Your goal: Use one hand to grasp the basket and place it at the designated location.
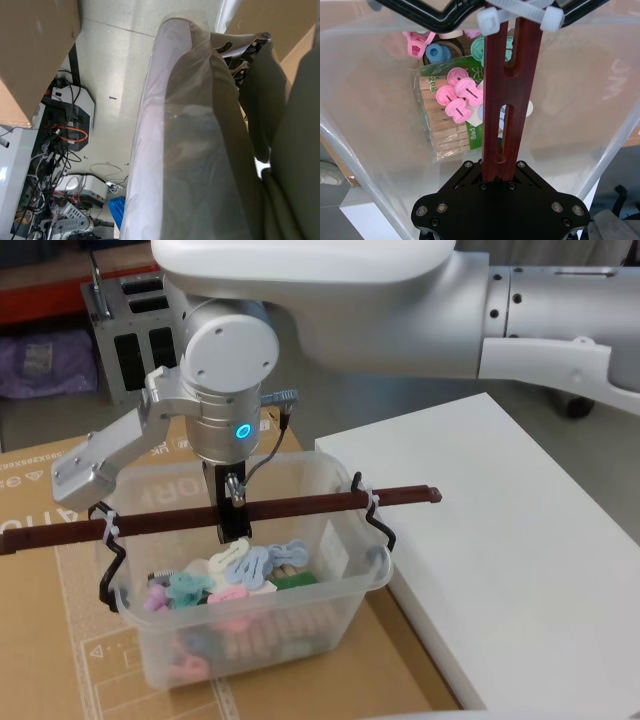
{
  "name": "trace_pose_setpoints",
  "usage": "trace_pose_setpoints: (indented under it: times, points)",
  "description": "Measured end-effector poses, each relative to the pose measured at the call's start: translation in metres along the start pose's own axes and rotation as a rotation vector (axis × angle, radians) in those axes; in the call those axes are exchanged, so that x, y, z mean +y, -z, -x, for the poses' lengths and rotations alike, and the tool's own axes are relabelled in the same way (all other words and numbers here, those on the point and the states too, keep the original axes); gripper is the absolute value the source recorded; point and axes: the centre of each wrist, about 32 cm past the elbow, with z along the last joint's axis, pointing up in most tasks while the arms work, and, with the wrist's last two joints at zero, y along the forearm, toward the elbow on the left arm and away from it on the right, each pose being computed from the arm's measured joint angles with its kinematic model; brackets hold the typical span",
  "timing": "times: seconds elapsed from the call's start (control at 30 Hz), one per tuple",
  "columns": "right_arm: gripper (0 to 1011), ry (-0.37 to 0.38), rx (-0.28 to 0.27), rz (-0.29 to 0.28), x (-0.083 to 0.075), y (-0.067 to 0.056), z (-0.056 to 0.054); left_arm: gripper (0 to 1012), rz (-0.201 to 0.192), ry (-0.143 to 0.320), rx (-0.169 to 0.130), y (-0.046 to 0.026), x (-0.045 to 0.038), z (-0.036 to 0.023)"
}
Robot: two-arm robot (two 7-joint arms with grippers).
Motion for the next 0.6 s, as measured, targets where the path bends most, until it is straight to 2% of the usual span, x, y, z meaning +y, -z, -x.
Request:
trace_pose_setpoints:
  times: [0.6]
  points:
    - [1, -0.004, 0.016, -0.014, 0.014, 0.004, -0.002, 0, 0.000, 0.000, 0.000, -0.0001, 0.0000, 0.0000]
